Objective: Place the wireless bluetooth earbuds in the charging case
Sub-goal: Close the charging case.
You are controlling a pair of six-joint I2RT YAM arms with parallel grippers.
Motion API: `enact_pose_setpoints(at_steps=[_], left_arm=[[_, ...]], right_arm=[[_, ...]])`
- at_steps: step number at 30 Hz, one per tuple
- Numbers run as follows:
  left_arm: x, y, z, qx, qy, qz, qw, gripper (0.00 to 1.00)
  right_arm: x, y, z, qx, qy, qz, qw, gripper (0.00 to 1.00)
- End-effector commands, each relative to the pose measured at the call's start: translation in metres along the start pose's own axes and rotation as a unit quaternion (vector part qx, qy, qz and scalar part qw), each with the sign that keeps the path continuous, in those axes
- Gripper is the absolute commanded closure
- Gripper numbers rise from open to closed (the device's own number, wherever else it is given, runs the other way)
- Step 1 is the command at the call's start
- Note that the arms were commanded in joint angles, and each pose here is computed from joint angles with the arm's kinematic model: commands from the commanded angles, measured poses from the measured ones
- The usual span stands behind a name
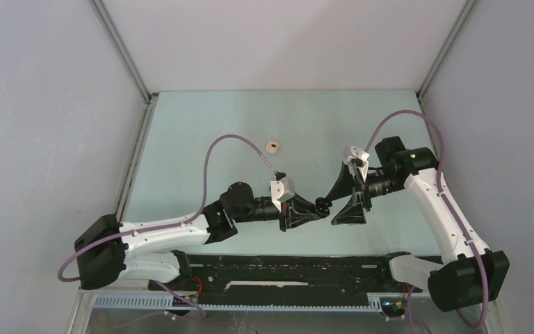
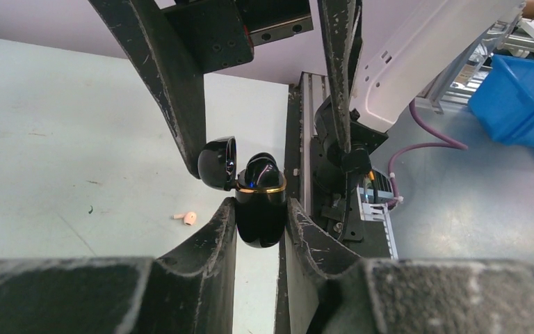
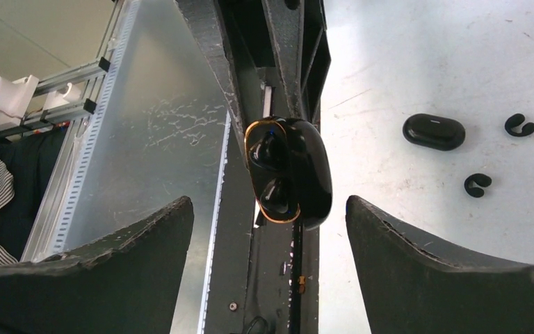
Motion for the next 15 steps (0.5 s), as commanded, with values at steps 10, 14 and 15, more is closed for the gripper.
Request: enact_pose_setpoints(at_steps=[10,14,15], left_arm=[[-0.008,0.014,0.036,0.052,0.074,-0.020,0.996,1.00],[-0.001,0.007,0.047,0.065,0.096,-0.013,0.993,1.00],[0.001,0.005,0.048,0.066,0.099,-0.012,0.993,1.00]], right_arm=[[-0.002,0.000,0.031,0.050,-0.029,0.058,0.997,0.21],[0.022,0.002,0.020,0.078,-0.169,0.077,0.979,0.18],[0.030,0.002,0.013,0.082,-0.202,0.077,0.973,0.17]])
Point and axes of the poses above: each gripper's point midway between its finger pads, its own x axis back along the fingers, its own z axis along the line the jaws close on, y = z × x, the point moved 2 cm from there along x, back along the fingers, and after that the axes turned 1 degree about x, right-handed, at the moved point
